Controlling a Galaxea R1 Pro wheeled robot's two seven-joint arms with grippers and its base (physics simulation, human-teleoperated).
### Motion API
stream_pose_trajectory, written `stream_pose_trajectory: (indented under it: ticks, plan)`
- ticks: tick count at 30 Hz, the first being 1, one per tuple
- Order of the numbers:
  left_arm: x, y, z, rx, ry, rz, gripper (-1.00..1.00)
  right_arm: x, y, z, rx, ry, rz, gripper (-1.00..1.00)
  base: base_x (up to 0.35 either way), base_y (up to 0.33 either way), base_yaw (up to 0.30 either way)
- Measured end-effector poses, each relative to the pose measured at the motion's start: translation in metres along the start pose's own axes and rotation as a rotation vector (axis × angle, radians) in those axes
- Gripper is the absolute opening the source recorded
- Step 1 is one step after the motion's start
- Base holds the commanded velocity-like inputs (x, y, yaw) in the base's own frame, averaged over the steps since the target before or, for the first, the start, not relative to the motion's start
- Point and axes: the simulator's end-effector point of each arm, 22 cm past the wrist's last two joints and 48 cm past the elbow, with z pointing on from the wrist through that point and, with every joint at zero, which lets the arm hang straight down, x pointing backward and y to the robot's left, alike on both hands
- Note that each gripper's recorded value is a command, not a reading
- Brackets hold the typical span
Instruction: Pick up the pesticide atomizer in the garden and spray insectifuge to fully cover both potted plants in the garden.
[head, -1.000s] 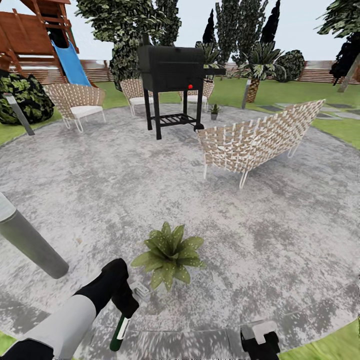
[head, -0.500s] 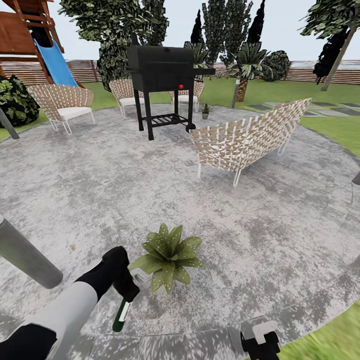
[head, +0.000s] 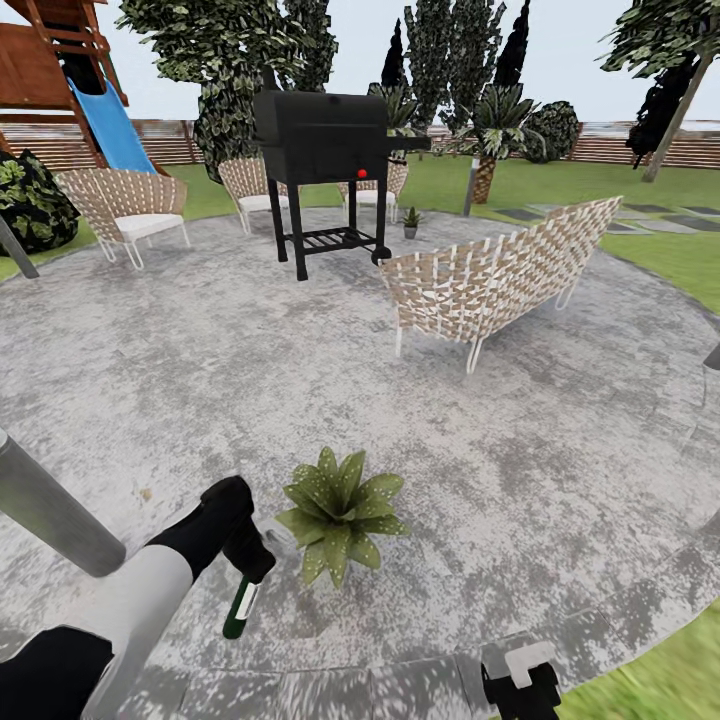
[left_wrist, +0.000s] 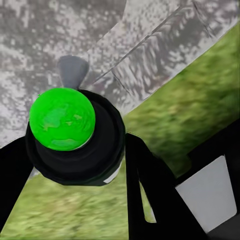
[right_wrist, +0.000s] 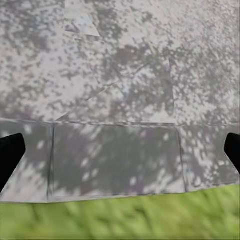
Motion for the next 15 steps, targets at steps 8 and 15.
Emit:
stream_pose_trajectory:
  ticks: [8, 15]
  plan:
    - [0.013, 0.003, 0.009, 0.000, 0.020, -0.003, -1.00, 0.000, 0.000, 0.000, 0.000, 0.000, 0.000, 1.00, -0.050, 0.043, -0.088]
    - [0.010, -0.003, 0.010, 0.003, 0.018, 0.003, -1.00, 0.000, 0.000, 0.000, 0.000, 0.000, 0.000, 1.00, -0.040, 0.275, -0.186]
